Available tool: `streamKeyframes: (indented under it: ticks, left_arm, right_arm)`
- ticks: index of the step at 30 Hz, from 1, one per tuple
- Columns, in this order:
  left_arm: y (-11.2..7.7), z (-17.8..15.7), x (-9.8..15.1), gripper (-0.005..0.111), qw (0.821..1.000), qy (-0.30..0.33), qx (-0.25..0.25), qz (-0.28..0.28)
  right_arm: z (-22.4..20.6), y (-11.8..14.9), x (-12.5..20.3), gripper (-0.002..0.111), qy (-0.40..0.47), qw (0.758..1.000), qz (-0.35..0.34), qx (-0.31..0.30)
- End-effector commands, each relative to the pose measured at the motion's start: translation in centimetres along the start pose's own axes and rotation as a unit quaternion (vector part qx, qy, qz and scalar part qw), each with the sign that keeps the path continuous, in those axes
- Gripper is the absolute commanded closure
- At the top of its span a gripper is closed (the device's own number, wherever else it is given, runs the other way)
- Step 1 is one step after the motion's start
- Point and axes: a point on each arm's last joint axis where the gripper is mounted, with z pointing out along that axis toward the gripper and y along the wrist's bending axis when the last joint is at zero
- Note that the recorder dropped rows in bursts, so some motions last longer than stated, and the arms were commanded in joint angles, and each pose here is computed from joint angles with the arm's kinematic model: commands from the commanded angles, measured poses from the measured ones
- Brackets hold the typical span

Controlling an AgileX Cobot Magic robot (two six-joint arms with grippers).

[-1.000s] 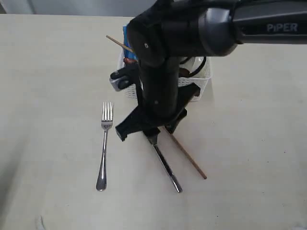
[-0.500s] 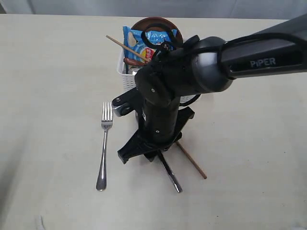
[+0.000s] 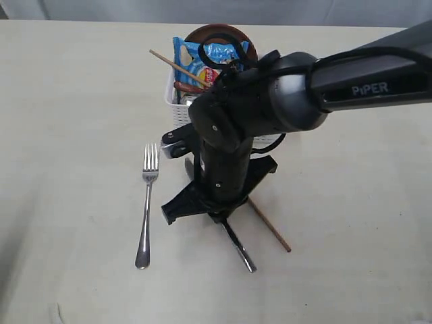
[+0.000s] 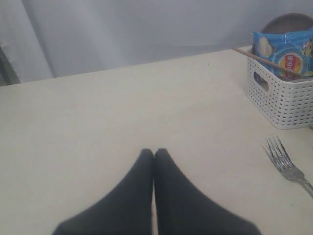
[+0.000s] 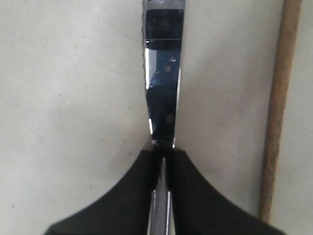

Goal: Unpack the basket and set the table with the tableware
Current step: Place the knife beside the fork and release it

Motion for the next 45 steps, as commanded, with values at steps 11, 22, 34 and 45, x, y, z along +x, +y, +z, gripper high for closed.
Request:
streamKeyframes:
  ticks: [11, 22, 34, 45]
  left_arm:
    - [0.0, 0.0, 0.0, 0.107, 1.0, -0.004, -0.001, -0.001]
    - [0.0, 0.0, 0.0, 0.107, 1.0, -0.004, -0.001, -0.001]
    - [0.0, 0.0, 0.0, 0.107, 1.0, -0.004, -0.001, -0.001]
    - [0.0, 0.0, 0.0, 0.107, 1.0, -0.004, -0.001, -0.001]
  right_arm:
    - [-6.0, 2.5, -1.3, 0.108, -0.13, 0.957, 0.172, -0.193]
    - [-4.3, 6.5, -3.0, 0.109, -0.13, 0.948, 0.178, -0.23]
    - [-0.9, 7.7, -4.6, 0.109, -0.102, 0.941, 0.233, -0.225]
    - [-0.3, 7.4, -4.5, 0.109, -0.097, 0.948, 0.225, -0.204]
